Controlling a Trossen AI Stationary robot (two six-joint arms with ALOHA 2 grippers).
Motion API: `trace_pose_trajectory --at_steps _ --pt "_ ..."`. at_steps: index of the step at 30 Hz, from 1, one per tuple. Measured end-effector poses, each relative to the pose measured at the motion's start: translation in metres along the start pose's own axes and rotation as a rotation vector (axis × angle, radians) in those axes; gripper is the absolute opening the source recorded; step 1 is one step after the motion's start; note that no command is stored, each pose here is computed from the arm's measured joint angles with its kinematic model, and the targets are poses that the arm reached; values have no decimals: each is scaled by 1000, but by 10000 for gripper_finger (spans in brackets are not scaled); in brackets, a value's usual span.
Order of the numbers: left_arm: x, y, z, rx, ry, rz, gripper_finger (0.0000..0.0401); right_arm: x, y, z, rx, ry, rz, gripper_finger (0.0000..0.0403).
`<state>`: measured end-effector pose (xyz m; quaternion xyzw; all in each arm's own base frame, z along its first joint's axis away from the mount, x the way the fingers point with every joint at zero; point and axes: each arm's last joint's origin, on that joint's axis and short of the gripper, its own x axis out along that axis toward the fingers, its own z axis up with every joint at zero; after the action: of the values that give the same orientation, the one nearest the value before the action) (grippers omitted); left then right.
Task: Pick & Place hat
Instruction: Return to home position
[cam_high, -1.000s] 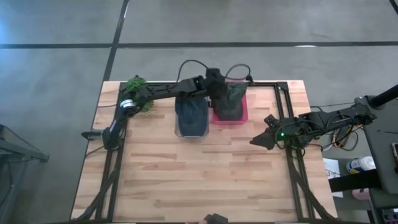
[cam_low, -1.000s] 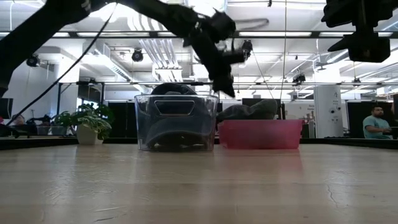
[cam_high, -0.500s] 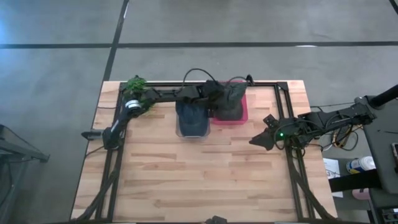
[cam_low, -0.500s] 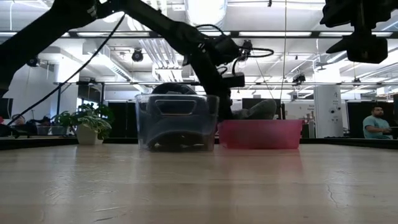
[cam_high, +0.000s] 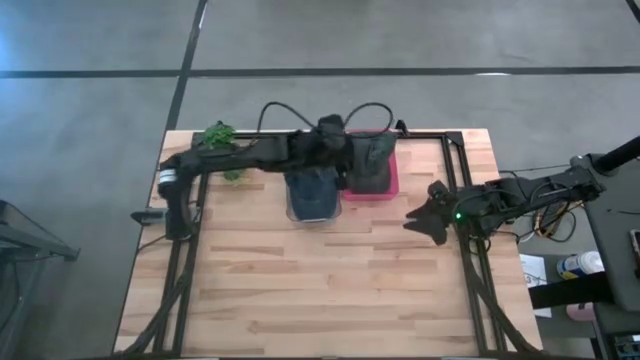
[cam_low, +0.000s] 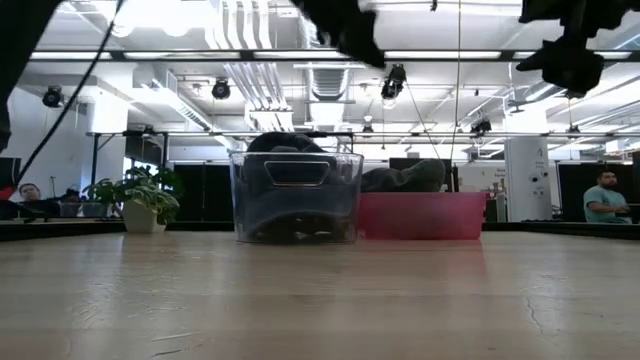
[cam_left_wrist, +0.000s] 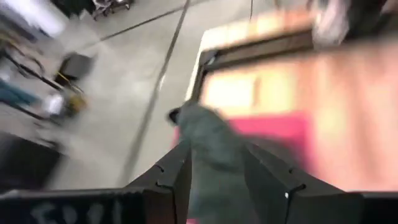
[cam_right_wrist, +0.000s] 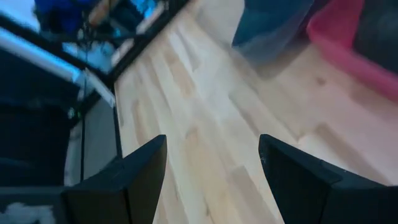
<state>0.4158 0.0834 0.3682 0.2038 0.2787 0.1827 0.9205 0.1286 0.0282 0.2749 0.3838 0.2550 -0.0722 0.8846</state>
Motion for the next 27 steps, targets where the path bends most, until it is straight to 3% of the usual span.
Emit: trace_pose_trajectory --at_steps 4,6,8,12,17,22,27 --pt "-59 6 21 -375 -96 -47 133 -10 7 9 34 -78 10 249" --pt "-93 10 29 -498 -146 -121 133 -16 15 16 -16 -116 58 249" --pt "-118 5 31 -507 -187 -223 133 -24 24 24 -95 -174 123 249" --pt "-141 -25 23 -519 -192 -369 133 -36 40 36 -208 -244 263 249" --pt "-158 -60 3 -595 -299 -492 133 -35 52 34 -275 -182 464 249" --pt "-150 -103 -37 -661 -433 -673 133 -18 59 14 -270 -103 557 249" --pt "-158 -101 -77 -758 -650 -751 133 -6 54 1 -262 -174 598 249"
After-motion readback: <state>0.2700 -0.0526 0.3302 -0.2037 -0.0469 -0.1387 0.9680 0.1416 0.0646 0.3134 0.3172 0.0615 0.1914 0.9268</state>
